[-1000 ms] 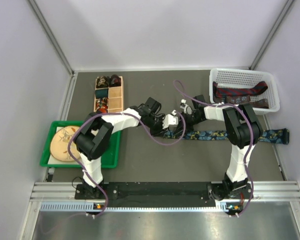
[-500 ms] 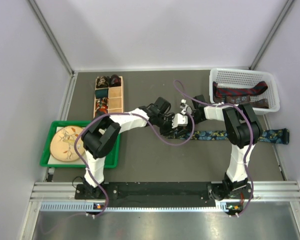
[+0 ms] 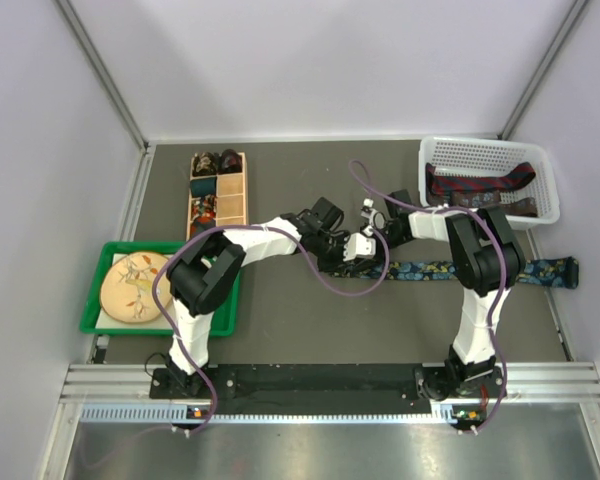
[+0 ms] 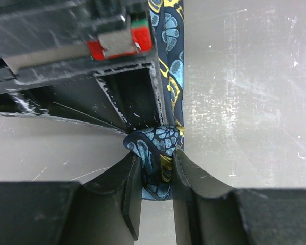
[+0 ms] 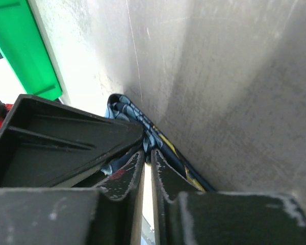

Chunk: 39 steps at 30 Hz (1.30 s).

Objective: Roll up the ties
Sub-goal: Roll the tie at the center of the board.

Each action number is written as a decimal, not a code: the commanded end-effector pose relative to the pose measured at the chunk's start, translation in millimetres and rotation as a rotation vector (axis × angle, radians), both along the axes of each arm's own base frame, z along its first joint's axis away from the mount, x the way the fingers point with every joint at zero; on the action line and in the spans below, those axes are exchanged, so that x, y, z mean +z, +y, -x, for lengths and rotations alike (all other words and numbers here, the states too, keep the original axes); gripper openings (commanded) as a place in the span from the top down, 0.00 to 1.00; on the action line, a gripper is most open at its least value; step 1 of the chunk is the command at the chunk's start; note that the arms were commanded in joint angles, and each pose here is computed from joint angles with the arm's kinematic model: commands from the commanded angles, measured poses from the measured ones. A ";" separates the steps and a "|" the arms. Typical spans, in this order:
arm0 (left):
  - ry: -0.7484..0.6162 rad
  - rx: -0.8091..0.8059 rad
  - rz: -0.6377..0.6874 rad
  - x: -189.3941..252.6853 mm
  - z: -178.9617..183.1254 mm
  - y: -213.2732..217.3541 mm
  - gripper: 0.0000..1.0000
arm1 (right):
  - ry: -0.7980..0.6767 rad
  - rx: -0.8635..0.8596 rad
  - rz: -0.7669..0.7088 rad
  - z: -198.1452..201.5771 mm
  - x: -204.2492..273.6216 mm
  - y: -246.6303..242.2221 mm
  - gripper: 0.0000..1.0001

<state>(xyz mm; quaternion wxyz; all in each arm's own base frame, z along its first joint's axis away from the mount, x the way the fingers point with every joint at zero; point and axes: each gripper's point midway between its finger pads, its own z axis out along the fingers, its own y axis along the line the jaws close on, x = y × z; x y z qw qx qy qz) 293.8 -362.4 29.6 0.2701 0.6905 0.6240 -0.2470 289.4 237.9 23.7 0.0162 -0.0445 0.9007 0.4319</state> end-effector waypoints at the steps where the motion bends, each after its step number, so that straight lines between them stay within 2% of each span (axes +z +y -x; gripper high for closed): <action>1: 0.033 -0.001 -0.141 -28.2 8.6 25.9 0.71 | -0.093 0.000 -0.082 -21.6 45.8 -3.1 0.88; 6: 0.036 -0.007 -0.141 -28.1 8.8 25.1 0.71 | -0.071 0.033 -0.111 -11.8 58.3 -9.5 0.73; 11: 0.037 -0.007 -0.142 -29.2 7.7 24.1 0.70 | -0.053 0.020 -0.182 -6.3 64.8 -3.7 0.66; 22: 0.041 -0.007 -0.143 -31.3 8.2 24.2 0.68 | -0.006 0.013 -0.196 -5.4 40.4 1.1 0.67; 26: 0.047 -0.002 -0.142 -32.8 9.0 24.3 0.68 | -0.012 0.028 -0.200 0.2 41.9 -0.3 0.61; 29: 0.050 -0.002 -0.140 -33.3 9.1 23.6 0.68 | -0.018 0.033 -0.200 3.4 41.2 -0.7 0.61; 37: 0.053 -0.001 -0.130 -32.4 7.3 20.0 0.68 | -0.027 0.060 -0.179 4.3 31.1 7.2 0.65; 39: 0.057 -0.002 -0.130 -32.6 8.0 19.9 0.68 | -0.031 0.058 -0.162 3.1 26.6 6.5 0.69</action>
